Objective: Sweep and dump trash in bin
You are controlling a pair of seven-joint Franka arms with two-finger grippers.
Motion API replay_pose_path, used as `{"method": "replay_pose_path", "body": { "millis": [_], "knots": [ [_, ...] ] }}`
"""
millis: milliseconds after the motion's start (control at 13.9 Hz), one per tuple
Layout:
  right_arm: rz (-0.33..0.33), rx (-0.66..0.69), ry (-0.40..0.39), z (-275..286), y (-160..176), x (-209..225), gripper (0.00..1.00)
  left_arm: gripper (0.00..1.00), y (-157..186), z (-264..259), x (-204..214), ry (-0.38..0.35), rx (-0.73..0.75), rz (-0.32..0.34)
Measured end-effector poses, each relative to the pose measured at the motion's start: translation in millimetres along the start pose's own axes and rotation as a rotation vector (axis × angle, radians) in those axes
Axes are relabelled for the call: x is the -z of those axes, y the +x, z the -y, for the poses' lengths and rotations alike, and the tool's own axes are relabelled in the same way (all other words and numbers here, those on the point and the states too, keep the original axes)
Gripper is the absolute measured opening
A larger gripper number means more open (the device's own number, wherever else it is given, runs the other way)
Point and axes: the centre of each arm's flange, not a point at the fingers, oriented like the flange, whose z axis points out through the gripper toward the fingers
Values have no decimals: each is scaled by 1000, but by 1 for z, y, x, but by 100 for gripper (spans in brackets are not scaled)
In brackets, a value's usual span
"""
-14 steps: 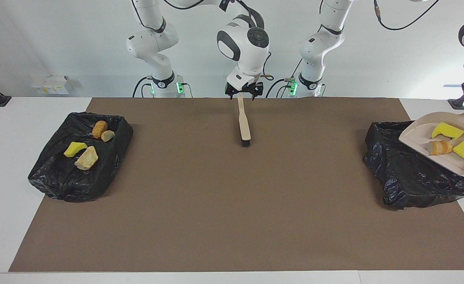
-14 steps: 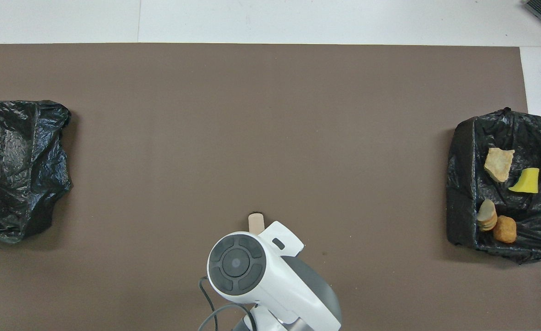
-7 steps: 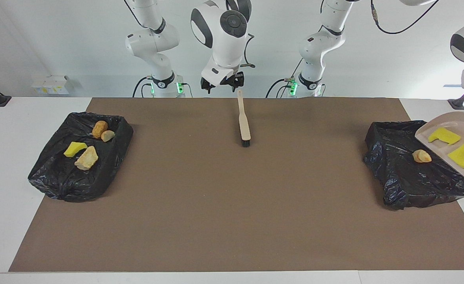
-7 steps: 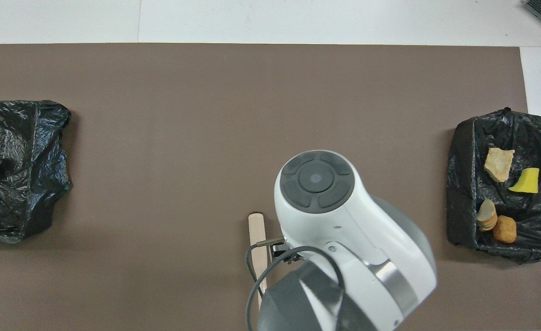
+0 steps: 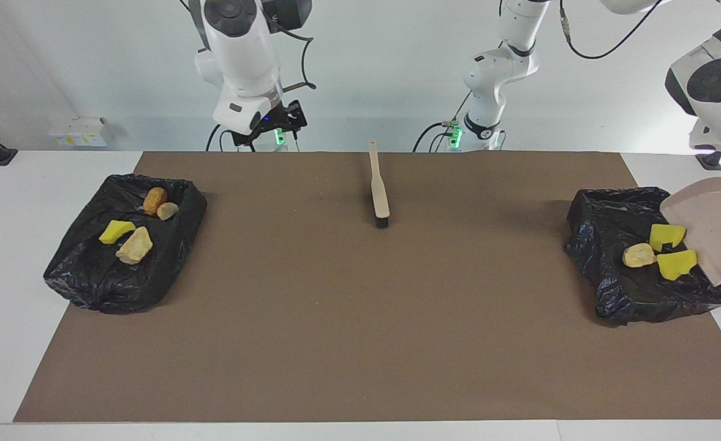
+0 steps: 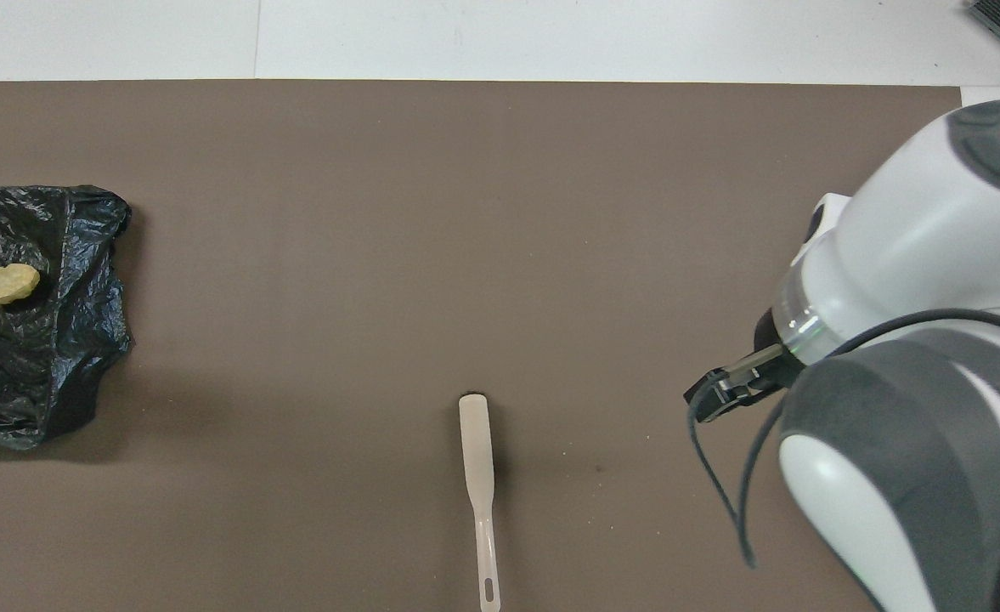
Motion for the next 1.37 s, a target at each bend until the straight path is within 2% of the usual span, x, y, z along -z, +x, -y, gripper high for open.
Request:
{"method": "replay_pose_path", "body": {
  "millis": [216, 360, 504, 576, 648, 792, 1008, 1224, 1368],
  "knots": [
    [-1, -17, -76, -32, -5, 6, 100, 31, -2, 2, 10, -20, -39, 82],
    [-21, -42, -104, -49, -9, 17, 100, 31, -13, 6, 34, -57, -19, 121],
    [-71, -83, -104, -72, -12, 30, 100, 31, -12, 9, 66, -99, -9, 138],
    [-93, -110, -102, -83, -14, 33, 100, 31, -8, 10, 80, -109, -2, 125],
    [-107, -153, -99, -94, -15, 35, 100, 31, -6, 11, 91, -118, 23, 68],
    [-116, -261, -90, -110, -19, 36, 100, 31, -8, 9, 104, -134, 94, -108],
    [-140, -343, -83, -127, -23, 38, 100, 31, -5, 4, 118, -175, 286, -316],
    [-194, -354, -77, -139, -22, 42, 100, 31, 21, 3, 139, -291, 564, -512],
    [-202, -328, -81, -142, -26, 39, 100, 31, 55, 7, 177, -377, 762, -577]
  ]
}}
